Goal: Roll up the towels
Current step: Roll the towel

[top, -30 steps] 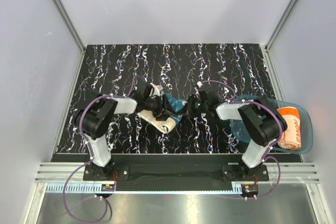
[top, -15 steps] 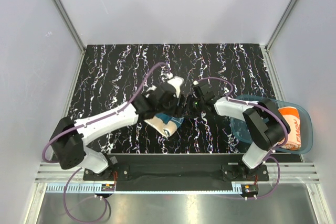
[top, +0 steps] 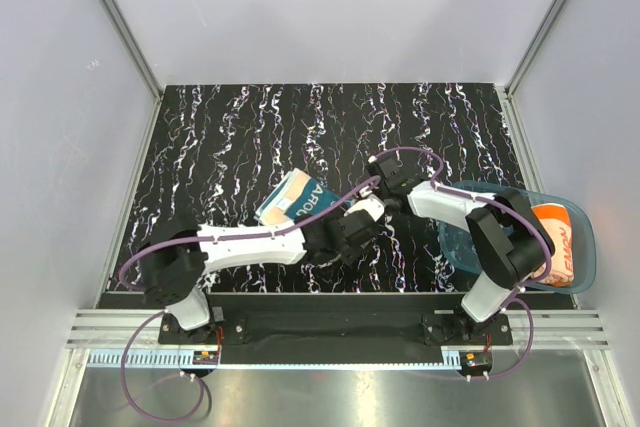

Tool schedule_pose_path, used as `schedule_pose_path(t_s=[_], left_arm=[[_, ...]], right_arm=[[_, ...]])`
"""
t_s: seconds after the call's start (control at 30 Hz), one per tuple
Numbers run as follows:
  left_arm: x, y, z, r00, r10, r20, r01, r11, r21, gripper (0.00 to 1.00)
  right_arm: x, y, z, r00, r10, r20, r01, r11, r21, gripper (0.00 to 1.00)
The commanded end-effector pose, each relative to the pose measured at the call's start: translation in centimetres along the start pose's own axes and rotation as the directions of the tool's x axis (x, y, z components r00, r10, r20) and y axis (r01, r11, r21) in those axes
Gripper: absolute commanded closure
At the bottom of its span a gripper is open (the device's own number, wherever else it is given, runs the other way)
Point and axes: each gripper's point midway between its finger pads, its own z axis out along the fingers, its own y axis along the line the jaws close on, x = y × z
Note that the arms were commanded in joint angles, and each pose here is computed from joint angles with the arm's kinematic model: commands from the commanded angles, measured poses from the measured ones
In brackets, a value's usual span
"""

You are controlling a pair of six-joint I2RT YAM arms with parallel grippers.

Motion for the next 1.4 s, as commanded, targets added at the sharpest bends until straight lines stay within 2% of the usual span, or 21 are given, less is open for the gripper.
schedule_pose_path(t_s=[0.0,0.23,0.3,0.37,0.53,0.57,0.6,0.7,0.73,0.8,0.83,0.9,0.93,1.0,1.03,1.13,1.2,1.3,1.37], left_arm=[[-1.1,-0.5,0.6,0.998,0.028,0.057,-0.025,0.998,-0.051,0.34],[1.6,-0.9,3.0,0.999,0.036,0.014,-0.035,0.997,-0.065,0.35],[2.4,-0.9,3.6,0.999,0.034,0.000,-0.033,0.997,-0.064,0.39],[3.5,-0.9,3.9,0.999,0.031,-0.017,-0.032,0.998,-0.057,0.48],[5.0,-0.6,4.3,0.999,-0.005,-0.038,0.004,0.999,-0.042,0.52],[5.5,-0.5,4.4,0.999,-0.005,-0.048,0.003,0.999,-0.037,0.55],[5.3,-0.4,4.4,0.999,-0.009,-0.044,0.008,1.000,-0.029,0.63],[5.7,-0.6,4.8,0.997,-0.022,-0.070,0.024,0.999,0.031,0.71],[5.8,-1.1,4.7,0.996,-0.032,-0.083,0.038,0.996,0.075,0.79],[6.0,-0.8,4.5,0.994,-0.060,-0.090,0.070,0.992,0.109,0.86],[5.8,-1.5,4.2,0.993,-0.078,-0.093,0.093,0.982,0.166,0.90],[5.7,-1.0,3.9,0.985,-0.138,-0.104,0.158,0.966,0.207,0.92],[5.5,-1.5,3.5,0.982,-0.158,-0.109,0.181,0.949,0.260,0.92],[4.7,-1.0,3.1,0.972,-0.209,-0.104,0.230,0.931,0.282,0.91],[4.6,-1.2,2.9,0.969,-0.220,-0.110,0.243,0.920,0.309,0.91],[3.8,-1.0,2.5,0.961,-0.252,-0.111,0.275,0.899,0.342,0.91],[3.4,-0.9,2.3,0.955,-0.274,-0.116,0.297,0.882,0.366,0.91],[2.7,-0.7,2.2,0.943,-0.312,-0.113,0.331,0.860,0.389,0.91],[2.3,-0.7,1.8,0.926,-0.354,-0.128,0.373,0.820,0.433,0.91]], right_arm=[[-0.1,0.5,-1.2,0.999,-0.033,0.009,0.033,0.999,0.020,0.93],[0.2,0.6,-1.4,0.999,-0.040,-0.006,0.040,0.999,0.015,0.93],[0.4,0.7,-1.5,0.999,-0.040,-0.018,0.041,0.999,0.012,0.93],[0.5,0.7,-1.7,0.999,-0.045,-0.023,0.045,0.999,0.014,0.93],[0.4,1.4,-2.2,0.998,-0.054,-0.031,0.053,0.999,-0.008,0.93],[0.4,1.5,-2.2,0.998,-0.055,-0.035,0.055,0.998,-0.012,0.93],[0.5,1.9,-2.3,0.998,-0.055,-0.042,0.054,0.998,-0.027,0.93],[0.4,2.3,-2.5,0.997,-0.058,-0.047,0.056,0.998,-0.037,0.93],[0.3,2.5,-2.7,0.997,-0.060,-0.045,0.058,0.998,-0.037,0.92],[0.1,2.0,-2.8,0.998,-0.058,-0.039,0.058,0.998,-0.008,0.90],[-0.1,2.1,-3.0,0.998,-0.060,-0.031,0.060,0.998,-0.001,0.84],[-0.6,1.8,-3.5,0.998,-0.058,-0.013,0.059,0.998,0.024,0.80],[-1.1,2.0,-4.0,0.998,-0.063,0.006,0.063,0.998,0.021,0.70],[-2.2,1.7,-4.7,0.998,-0.047,0.037,0.045,0.998,0.031,0.57],[-3.2,2.3,-5.6,0.996,-0.054,0.068,0.052,0.998,0.023,0.44],[-6.0,2.2,-7.9,0.989,-0.053,0.135,0.047,0.998,0.045,0.29],[-7.9,1.4,-9.4,0.984,-0.052,0.172,0.040,0.996,0.078,0.24],[-9.9,-0.4,-11.6,0.974,-0.024,0.224,-0.002,0.993,0.118,0.21],[-10.5,-0.7,-13.1,0.963,-0.017,0.267,-0.015,0.993,0.118,0.21]])
